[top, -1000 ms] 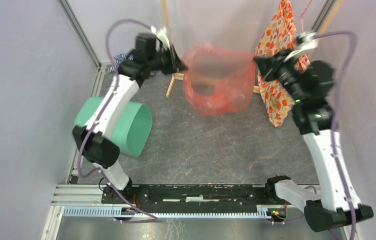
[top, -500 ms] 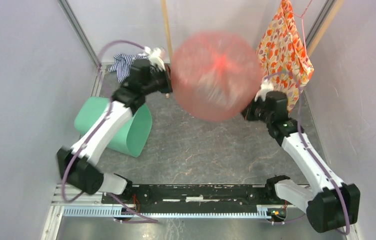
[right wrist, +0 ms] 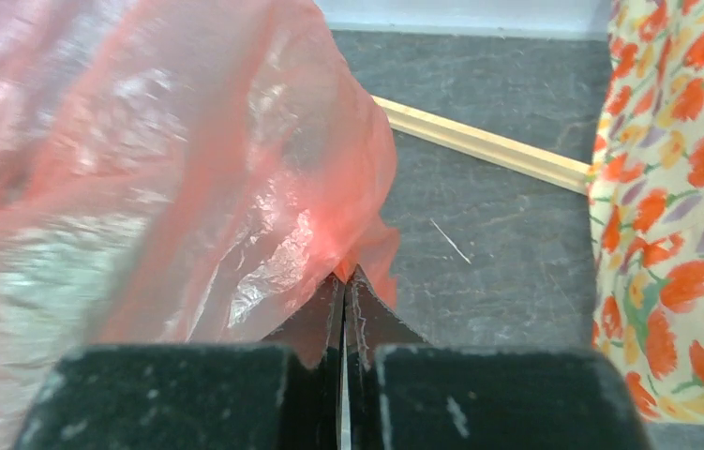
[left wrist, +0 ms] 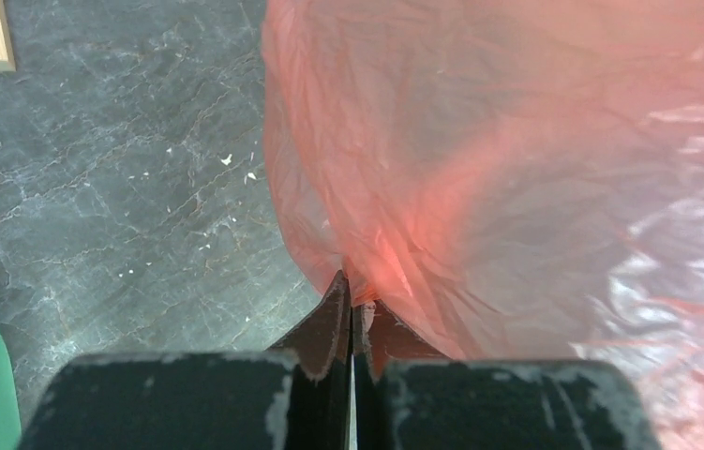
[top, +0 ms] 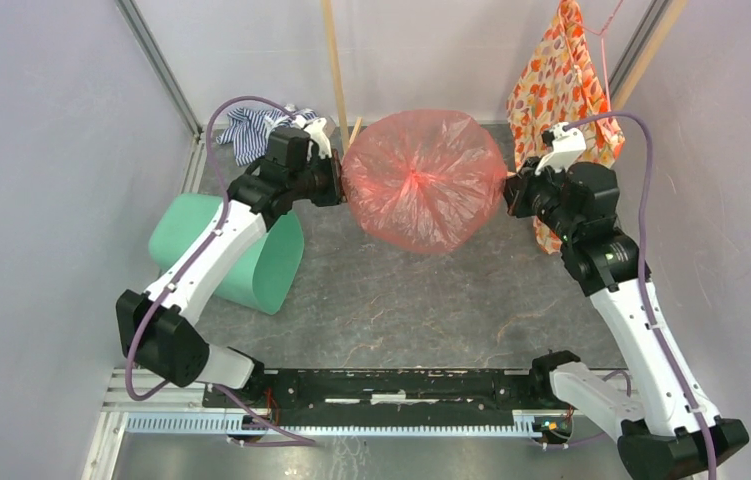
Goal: Put the trash bags into the trash bin
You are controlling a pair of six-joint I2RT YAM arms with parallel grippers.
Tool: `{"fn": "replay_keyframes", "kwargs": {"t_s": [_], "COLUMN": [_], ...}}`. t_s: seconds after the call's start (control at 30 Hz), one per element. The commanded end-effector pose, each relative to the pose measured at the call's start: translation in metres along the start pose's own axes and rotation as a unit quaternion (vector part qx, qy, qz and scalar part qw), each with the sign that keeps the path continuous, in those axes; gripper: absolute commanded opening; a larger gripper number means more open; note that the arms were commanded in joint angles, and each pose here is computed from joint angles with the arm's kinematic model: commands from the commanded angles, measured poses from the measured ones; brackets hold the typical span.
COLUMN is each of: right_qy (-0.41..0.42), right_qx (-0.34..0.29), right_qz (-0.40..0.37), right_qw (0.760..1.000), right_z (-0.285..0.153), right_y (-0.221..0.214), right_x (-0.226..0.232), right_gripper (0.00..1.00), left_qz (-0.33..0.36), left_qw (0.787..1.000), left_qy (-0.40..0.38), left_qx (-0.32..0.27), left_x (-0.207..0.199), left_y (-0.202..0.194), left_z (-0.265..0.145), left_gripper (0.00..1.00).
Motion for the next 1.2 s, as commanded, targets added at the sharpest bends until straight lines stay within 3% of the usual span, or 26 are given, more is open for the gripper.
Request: {"fn": "replay_keyframes", "kwargs": {"t_s": [0.0, 0.1, 0.2, 0.33, 0.5, 0.63, 0.77, 0.9, 1.03, 1.17], "right_qy": [-0.041, -0.016, -0.004, -0.005, -0.025, -0.029, -0.007, -0.012, -0.009, -0.005], "right_qx": [0.102, 0.212, 0.228, 0.158, 0.064, 0.042, 0.038, 0.044, 0.049, 0.048], "right_qz": [-0.025, -0.026, -0.042, -0.045, -0.061, -0.073, -0.069, -0.07, -0.066, -0.051], "right_qw": [0.994, 0.977, 0.973, 0.986, 0.996, 0.996, 0.997, 0.997, 0.997, 0.998], "right_z": [0.022, 0.035, 0.025, 0.0, -0.035, -0.038, -0.033, -0.036, -0.039, -0.031], "right_y": [-0.06, -0.142, -0.165, -0.098, 0.007, 0.036, 0.037, 0.033, 0.024, 0.008], "right_x": [-0.017, -0.008, 0.011, 0.017, 0.009, 0.007, 0.014, 0.012, 0.014, 0.017], "right_gripper": [0.0, 0.0, 0.0, 0.0, 0.0, 0.0, 0.0, 0.09, 0.32, 0.64], "left_qz": [0.008, -0.002, 0.001, 0.025, 0.06, 0.079, 0.084, 0.076, 0.078, 0.08], "left_qw": [1.0, 0.996, 0.99, 0.992, 0.997, 0.994, 0.993, 0.991, 0.99, 0.989], "left_qy": [0.013, 0.036, 0.049, 0.024, -0.037, -0.059, -0.064, -0.069, -0.077, -0.082], "left_qx": [0.026, 0.084, 0.133, 0.122, 0.029, -0.041, -0.06, -0.081, -0.092, -0.088], "left_x": [0.01, 0.039, 0.054, 0.023, -0.046, -0.078, -0.088, -0.092, -0.098, -0.101], "left_y": [-0.007, -0.037, -0.072, -0.082, -0.034, 0.003, 0.016, 0.025, 0.031, 0.031], "left_z": [0.012, 0.038, 0.04, 0.007, -0.06, -0.09, -0.088, -0.088, -0.089, -0.089], "left_gripper": [0.02, 0.02, 0.02, 0.02, 0.02, 0.02, 0.02, 0.02, 0.02, 0.02]}}
Point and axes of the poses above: each gripper's point midway between its finger pads, its own z axis out along the fingers, its own x axis along the line the jaws close on, y = z × x, the point moved 2 cm from there along -z, back along the fingers, and after that the axes turned 15 degrees about -z, right-handed, at the moved point
